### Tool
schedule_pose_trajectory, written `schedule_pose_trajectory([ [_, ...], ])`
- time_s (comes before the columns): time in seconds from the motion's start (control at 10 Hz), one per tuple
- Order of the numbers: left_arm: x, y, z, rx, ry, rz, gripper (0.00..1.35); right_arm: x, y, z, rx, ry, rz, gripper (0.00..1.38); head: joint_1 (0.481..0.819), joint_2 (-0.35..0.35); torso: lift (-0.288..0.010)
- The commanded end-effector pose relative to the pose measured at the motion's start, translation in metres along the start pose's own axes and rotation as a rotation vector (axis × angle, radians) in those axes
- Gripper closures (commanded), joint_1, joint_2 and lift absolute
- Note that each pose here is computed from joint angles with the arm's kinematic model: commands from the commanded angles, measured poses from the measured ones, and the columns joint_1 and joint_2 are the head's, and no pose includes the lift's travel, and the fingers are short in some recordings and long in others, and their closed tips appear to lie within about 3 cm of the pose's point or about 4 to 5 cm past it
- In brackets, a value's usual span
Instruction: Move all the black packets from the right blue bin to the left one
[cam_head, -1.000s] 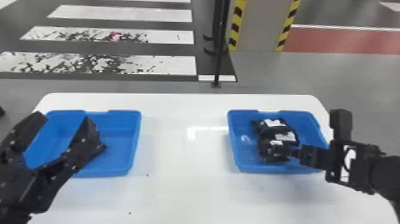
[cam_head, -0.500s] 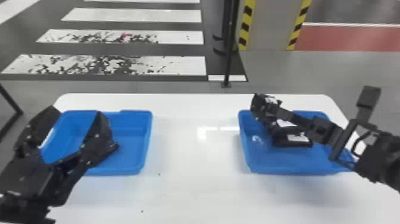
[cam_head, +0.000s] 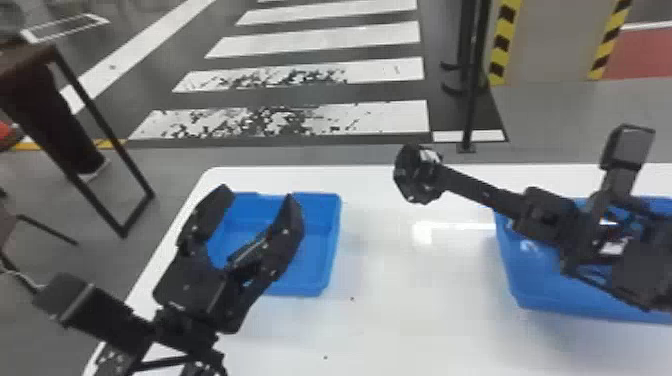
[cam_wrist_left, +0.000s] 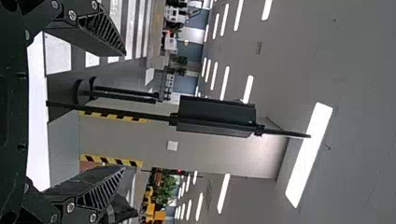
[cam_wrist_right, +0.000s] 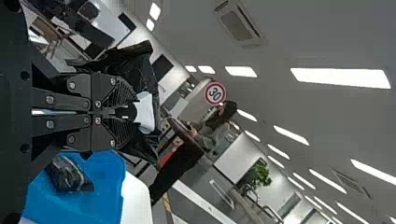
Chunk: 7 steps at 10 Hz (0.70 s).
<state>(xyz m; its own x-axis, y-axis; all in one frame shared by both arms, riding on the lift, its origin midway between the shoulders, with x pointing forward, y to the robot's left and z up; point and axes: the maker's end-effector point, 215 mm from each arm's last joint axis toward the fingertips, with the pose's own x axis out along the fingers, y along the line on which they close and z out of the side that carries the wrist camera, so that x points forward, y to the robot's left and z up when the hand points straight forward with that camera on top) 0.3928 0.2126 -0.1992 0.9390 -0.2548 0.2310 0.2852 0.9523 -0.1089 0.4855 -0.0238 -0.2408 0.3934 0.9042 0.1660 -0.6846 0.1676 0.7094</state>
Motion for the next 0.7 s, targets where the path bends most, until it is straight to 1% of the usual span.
schedule_pose_trajectory([
  [0.0, 0.006, -0.015, -0.001, -0.027, 0.004, -0.035, 0.18, 0.018, 0.013, -0.015, 0.011, 0.039, 0.041, 1.14, 0.675, 0.230, -0.140],
  [0.2, 0.015, -0.040, -0.010, -0.078, 0.035, -0.099, 0.18, 0.033, 0.025, -0.026, 0.016, 0.064, 0.079, 1.14, 0.678, 0.248, -0.140],
  [0.4, 0.018, -0.048, -0.017, -0.097, 0.059, -0.124, 0.18, 0.045, 0.037, -0.043, 0.037, 0.099, 0.114, 1.14, 0.683, 0.245, -0.140],
  [0.6, 0.018, -0.051, -0.018, -0.099, 0.065, -0.131, 0.18, 0.055, 0.051, -0.057, 0.064, 0.118, 0.149, 1.14, 0.693, 0.261, -0.140],
])
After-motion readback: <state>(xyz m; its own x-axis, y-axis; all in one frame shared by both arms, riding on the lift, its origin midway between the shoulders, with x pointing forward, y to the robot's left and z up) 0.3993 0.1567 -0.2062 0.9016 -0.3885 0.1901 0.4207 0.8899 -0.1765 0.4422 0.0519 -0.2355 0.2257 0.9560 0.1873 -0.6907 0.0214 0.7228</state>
